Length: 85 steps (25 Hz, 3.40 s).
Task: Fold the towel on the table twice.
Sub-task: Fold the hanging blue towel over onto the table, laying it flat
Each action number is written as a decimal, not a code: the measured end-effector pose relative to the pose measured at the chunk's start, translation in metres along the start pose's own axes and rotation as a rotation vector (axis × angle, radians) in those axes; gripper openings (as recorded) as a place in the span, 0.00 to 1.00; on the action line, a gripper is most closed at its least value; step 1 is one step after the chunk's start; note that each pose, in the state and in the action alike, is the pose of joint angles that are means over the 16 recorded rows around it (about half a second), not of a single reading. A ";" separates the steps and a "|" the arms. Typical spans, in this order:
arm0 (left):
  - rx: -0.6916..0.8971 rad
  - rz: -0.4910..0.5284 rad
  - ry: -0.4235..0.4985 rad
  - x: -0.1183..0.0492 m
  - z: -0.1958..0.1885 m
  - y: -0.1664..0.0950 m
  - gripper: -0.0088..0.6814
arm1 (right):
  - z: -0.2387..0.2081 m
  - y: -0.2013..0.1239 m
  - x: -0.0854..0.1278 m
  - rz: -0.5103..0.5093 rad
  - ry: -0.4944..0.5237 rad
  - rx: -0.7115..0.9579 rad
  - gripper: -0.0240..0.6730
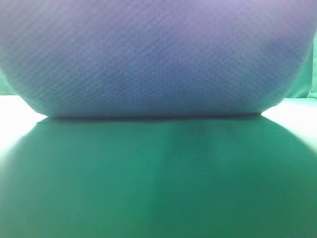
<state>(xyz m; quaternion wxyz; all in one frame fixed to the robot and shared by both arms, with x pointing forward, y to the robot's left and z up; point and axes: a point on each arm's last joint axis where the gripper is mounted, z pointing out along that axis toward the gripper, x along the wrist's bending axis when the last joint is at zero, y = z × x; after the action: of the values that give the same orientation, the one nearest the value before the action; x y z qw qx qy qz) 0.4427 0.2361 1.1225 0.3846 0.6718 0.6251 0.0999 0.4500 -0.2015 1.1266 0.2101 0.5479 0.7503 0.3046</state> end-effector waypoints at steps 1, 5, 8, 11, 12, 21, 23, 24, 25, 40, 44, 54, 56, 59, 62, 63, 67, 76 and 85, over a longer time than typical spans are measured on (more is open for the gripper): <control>0.005 -0.002 -0.007 0.000 -0.002 -0.007 0.01 | -0.002 -0.007 0.002 -0.002 0.006 0.009 0.03; 0.036 -0.009 -0.026 0.003 -0.004 -0.032 0.01 | -0.007 -0.032 0.009 -0.012 0.031 0.055 0.03; 0.067 -0.015 -0.037 0.006 -0.003 -0.049 0.01 | -0.007 -0.049 0.013 -0.015 0.043 0.096 0.03; 0.100 -0.023 -0.047 0.009 0.001 -0.063 0.01 | -0.006 -0.064 0.016 -0.014 0.045 0.135 0.03; 0.110 -0.027 -0.049 0.010 0.002 -0.067 0.01 | -0.006 -0.067 0.017 -0.013 0.044 0.145 0.03; 0.171 -0.073 -0.035 0.019 0.023 -0.081 0.01 | 0.013 -0.079 0.020 -0.003 -0.006 0.197 0.03; 0.175 -0.083 -0.028 0.021 0.030 -0.078 0.01 | 0.019 -0.076 0.020 -0.006 -0.021 0.196 0.03; 0.176 -0.088 -0.023 0.021 0.034 -0.076 0.01 | 0.022 -0.075 0.020 -0.008 -0.029 0.196 0.03; 0.176 -0.092 -0.018 0.022 0.037 -0.073 0.01 | 0.026 -0.072 0.020 -0.010 -0.037 0.195 0.03; 0.134 -0.096 0.049 0.032 0.110 0.001 0.01 | 0.097 -0.018 -0.002 0.019 -0.093 0.180 0.03; 0.127 -0.088 0.063 0.035 0.134 0.021 0.01 | 0.122 -0.004 -0.012 0.034 -0.096 0.178 0.03; 0.127 -0.082 0.096 0.049 0.189 0.043 0.01 | 0.182 0.013 -0.026 0.029 -0.105 0.178 0.03; 0.126 -0.083 0.102 0.051 0.198 0.044 0.01 | 0.192 0.014 -0.026 0.024 -0.105 0.177 0.03; 0.125 -0.082 0.113 0.055 0.208 0.043 0.02 | 0.202 0.015 -0.026 0.016 -0.103 0.173 0.04; 0.125 -0.071 0.125 0.058 0.214 0.043 0.05 | 0.210 0.015 -0.027 0.011 -0.101 0.167 0.09; 0.125 -0.066 0.129 0.060 0.216 0.042 0.08 | 0.211 0.015 -0.027 0.010 -0.101 0.164 0.12; 0.133 -0.040 0.144 0.063 0.220 0.041 0.26 | 0.215 0.016 -0.027 0.006 -0.100 0.158 0.31; 0.184 0.031 0.147 0.056 0.201 0.050 0.69 | 0.187 0.031 -0.029 0.012 -0.119 0.144 0.77; 0.223 0.088 0.087 0.023 0.132 0.084 0.40 | 0.093 0.060 -0.032 0.047 -0.155 0.072 0.54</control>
<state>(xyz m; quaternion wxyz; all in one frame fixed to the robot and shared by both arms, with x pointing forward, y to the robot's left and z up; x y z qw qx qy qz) 0.5927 0.2120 1.0776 0.2751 0.7322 0.6185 0.0754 0.5623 -0.1981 1.1000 0.2404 0.5943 0.7292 0.2391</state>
